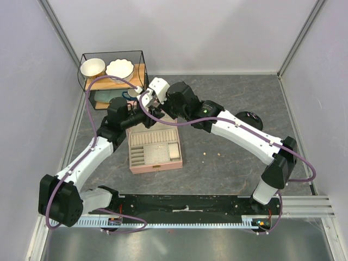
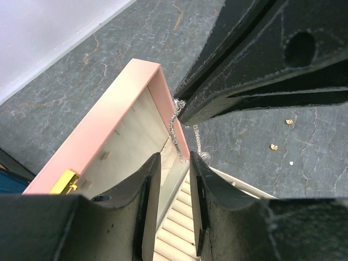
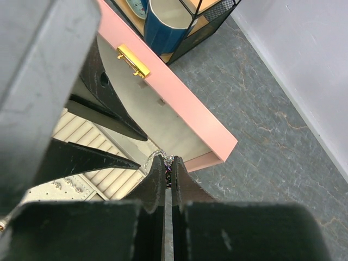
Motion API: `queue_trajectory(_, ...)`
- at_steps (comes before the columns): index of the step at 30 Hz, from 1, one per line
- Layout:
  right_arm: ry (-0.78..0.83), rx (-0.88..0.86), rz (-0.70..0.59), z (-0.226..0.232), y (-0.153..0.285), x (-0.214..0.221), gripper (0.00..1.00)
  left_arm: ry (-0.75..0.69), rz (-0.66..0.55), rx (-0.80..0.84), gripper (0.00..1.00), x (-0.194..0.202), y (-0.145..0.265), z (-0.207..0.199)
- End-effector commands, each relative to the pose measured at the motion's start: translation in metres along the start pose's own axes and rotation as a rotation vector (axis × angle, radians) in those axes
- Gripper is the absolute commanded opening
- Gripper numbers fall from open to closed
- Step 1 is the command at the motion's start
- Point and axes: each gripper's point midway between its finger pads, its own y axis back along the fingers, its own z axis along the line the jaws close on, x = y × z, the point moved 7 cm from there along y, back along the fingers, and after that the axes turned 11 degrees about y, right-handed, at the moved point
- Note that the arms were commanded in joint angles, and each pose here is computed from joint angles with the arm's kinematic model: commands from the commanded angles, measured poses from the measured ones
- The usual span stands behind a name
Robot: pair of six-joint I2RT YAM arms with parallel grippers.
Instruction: Organize the mixed jewelry
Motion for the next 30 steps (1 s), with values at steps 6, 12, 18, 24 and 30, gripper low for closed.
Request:
queue_trajectory(6,-0.044,0.034,-0.091,-0.016,0.022,-0.024,0.00,-0.007,-0.038,0.017,0.35,-0.004,-0.007,0.003)
queue_trajectory(12,-0.045,0.034,-0.094,-0.016,0.022,-0.026,0.00,0.003,-0.030,0.026,0.35,-0.002,-0.009,0.003)
queue_trajectory(18,-0.050,0.034,-0.098,-0.016,0.023,-0.026,0.00,0.009,-0.018,0.022,0.34,0.003,-0.011,0.005)
queue_trajectory(24,-0.051,0.025,-0.095,-0.015,0.021,-0.025,0.00,0.015,-0.025,0.037,0.34,0.001,-0.012,0.003)
queue_trajectory(30,-0.051,0.024,-0.096,-0.015,0.021,-0.026,0.00,0.031,-0.015,0.057,0.33,0.005,-0.013,0.002)
